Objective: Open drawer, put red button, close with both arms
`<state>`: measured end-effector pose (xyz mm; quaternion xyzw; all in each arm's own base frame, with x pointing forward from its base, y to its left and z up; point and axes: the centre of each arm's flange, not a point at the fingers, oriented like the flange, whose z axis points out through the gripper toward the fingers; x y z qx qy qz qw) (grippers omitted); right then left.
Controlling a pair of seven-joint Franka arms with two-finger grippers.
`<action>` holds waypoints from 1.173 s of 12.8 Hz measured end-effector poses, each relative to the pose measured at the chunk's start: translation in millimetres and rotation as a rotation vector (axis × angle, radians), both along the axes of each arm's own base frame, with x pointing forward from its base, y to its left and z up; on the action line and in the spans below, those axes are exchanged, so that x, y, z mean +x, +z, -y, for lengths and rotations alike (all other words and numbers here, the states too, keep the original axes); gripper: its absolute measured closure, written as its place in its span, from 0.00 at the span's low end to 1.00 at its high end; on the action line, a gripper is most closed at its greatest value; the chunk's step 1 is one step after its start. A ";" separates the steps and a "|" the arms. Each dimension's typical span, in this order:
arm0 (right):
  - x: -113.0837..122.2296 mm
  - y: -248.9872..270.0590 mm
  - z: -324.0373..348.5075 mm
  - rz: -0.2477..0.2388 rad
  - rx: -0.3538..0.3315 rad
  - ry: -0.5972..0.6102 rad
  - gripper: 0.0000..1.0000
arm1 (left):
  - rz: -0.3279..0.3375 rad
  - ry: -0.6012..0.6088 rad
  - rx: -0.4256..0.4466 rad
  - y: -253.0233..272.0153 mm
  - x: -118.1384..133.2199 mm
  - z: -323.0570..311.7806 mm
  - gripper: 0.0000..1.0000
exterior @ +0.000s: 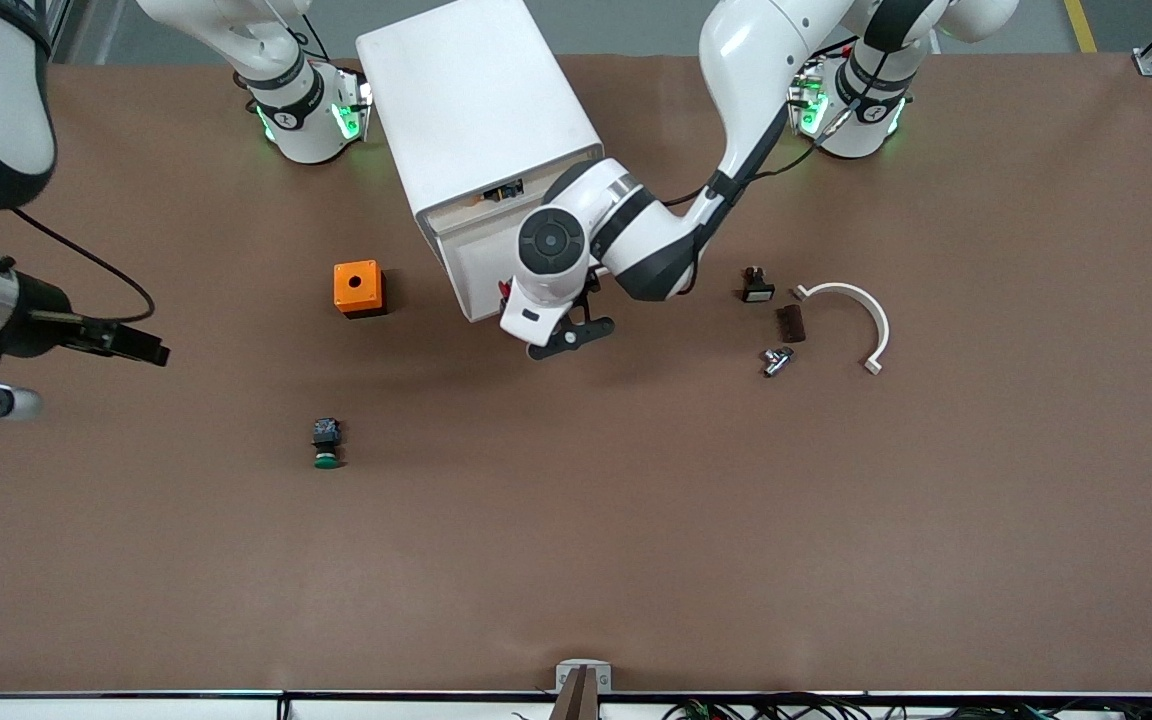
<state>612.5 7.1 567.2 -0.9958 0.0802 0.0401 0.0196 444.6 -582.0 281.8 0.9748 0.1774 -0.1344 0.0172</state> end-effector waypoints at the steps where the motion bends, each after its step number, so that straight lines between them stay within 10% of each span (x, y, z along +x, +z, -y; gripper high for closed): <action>1: -8.2 13.7 0.6 0.012 -0.014 0.015 0.00 | -0.015 0.008 -0.003 0.9 -11.9 8.7 0.00; 9: -68.6 46.6 -2.1 0.103 -0.021 0.042 0.00 | -0.092 0.008 0.005 -2.9 -81.5 47.0 0.00; 12: -68.6 49.2 -0.7 0.139 -0.026 0.040 0.00 | -0.059 0.000 0.026 -4.3 -76.1 43.1 0.00; 15: -61.8 54.0 2.5 0.181 -0.049 0.050 0.00 | 0.109 -0.016 0.103 3.4 -24.2 10.6 0.00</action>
